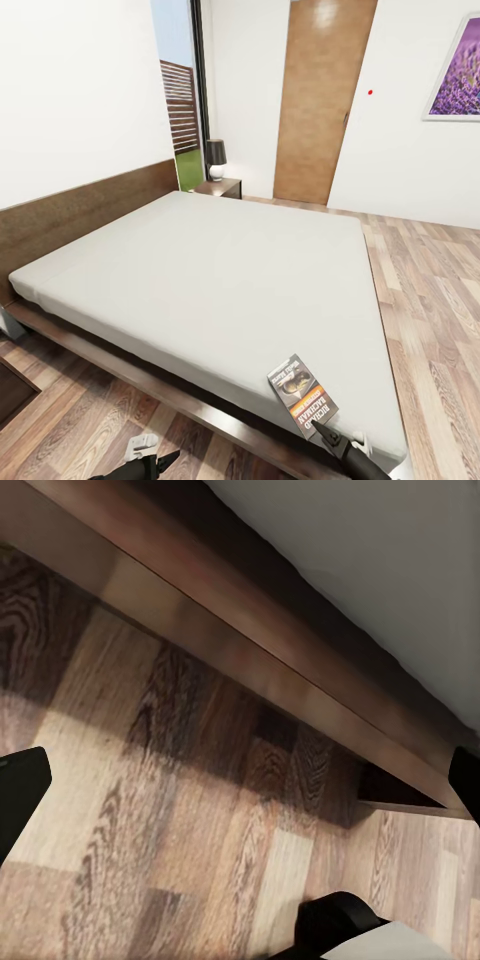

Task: In the bedroom, move the book from the bed onto either nightstand, and place the two sandals side by side next to the bed.

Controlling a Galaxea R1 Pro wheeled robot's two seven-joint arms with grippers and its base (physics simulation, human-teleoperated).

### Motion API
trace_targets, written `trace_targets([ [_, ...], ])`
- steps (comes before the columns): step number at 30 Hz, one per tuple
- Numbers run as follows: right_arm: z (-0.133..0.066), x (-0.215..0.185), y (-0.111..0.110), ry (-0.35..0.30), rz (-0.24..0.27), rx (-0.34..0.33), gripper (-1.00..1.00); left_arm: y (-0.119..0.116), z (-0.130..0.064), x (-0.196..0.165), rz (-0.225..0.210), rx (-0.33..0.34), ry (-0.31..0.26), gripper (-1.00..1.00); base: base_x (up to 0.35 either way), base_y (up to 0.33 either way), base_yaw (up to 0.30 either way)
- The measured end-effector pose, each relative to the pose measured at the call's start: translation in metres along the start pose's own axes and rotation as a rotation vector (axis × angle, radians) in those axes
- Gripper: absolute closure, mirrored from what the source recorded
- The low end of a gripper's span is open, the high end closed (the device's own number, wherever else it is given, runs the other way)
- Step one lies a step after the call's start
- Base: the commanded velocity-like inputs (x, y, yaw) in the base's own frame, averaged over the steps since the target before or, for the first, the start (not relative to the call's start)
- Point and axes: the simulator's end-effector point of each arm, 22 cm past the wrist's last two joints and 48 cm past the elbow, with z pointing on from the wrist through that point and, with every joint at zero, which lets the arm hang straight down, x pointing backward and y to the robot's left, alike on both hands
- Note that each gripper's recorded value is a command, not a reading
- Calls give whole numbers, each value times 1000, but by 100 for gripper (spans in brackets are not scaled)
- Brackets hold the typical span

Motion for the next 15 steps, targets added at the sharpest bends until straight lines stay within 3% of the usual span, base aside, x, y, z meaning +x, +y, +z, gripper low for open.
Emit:
trace_targets([
  [15, 0, 0, 0, -2, 0, 0, -100, 0, 0, 0, 0, 0, 0, -100, 0, 0, 0],
])
